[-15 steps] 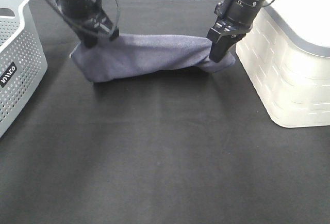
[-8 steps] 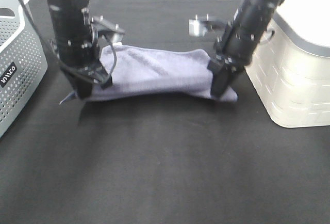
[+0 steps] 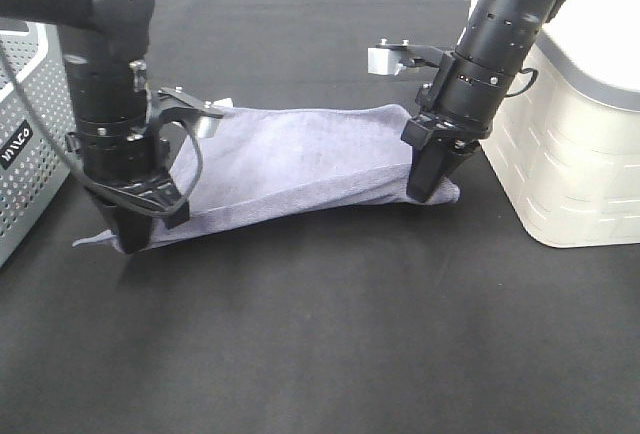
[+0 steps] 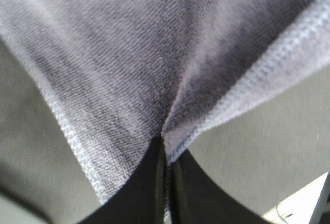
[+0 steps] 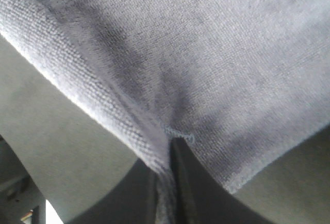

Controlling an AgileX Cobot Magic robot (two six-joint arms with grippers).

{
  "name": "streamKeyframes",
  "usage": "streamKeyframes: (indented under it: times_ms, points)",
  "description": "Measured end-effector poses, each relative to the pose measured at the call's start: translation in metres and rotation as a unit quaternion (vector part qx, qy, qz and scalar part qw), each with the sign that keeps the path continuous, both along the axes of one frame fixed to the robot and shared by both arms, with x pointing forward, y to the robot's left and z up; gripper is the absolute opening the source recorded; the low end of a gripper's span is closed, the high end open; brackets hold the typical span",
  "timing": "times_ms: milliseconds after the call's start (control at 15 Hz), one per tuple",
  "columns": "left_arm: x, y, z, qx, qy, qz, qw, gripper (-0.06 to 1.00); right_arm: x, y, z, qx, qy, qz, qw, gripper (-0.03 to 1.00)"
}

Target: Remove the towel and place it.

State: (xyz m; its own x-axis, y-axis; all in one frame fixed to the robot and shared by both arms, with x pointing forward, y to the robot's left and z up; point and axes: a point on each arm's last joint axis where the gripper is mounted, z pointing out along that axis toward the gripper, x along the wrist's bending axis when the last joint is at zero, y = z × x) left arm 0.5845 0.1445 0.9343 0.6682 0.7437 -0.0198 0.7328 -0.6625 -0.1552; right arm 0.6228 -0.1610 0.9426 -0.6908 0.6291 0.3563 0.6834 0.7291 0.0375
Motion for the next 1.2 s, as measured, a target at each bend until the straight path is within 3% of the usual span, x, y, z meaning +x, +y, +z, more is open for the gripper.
streamKeyframes:
  times_ms: [333,667,800,1000,1200]
  points:
    - [-0.001,0.002,0.004,0.005,-0.007,-0.007,1.000,0.00,-0.012,-0.001,-0.014,0.001,0.036,-0.008,0.999,0.18]
    - [-0.001,0.003,0.004,0.010,-0.005,-0.017,1.000,0.01,-0.022,-0.003,-0.025,-0.004,0.068,-0.027,0.997,0.52]
    - [-0.001,0.003,0.004,0.010,-0.005,-0.017,1.000,0.14,-0.023,-0.003,-0.022,-0.011,0.075,-0.055,0.996,0.60]
    - [-0.006,0.005,-0.001,0.016,0.004,0.013,1.000,0.33,-0.025,-0.002,-0.005,-0.006,0.063,-0.077,0.995,0.62]
    - [-0.017,0.006,-0.012,0.014,0.036,0.030,0.999,0.39,-0.028,-0.003,0.019,-0.001,0.044,-0.108,0.993,0.62]
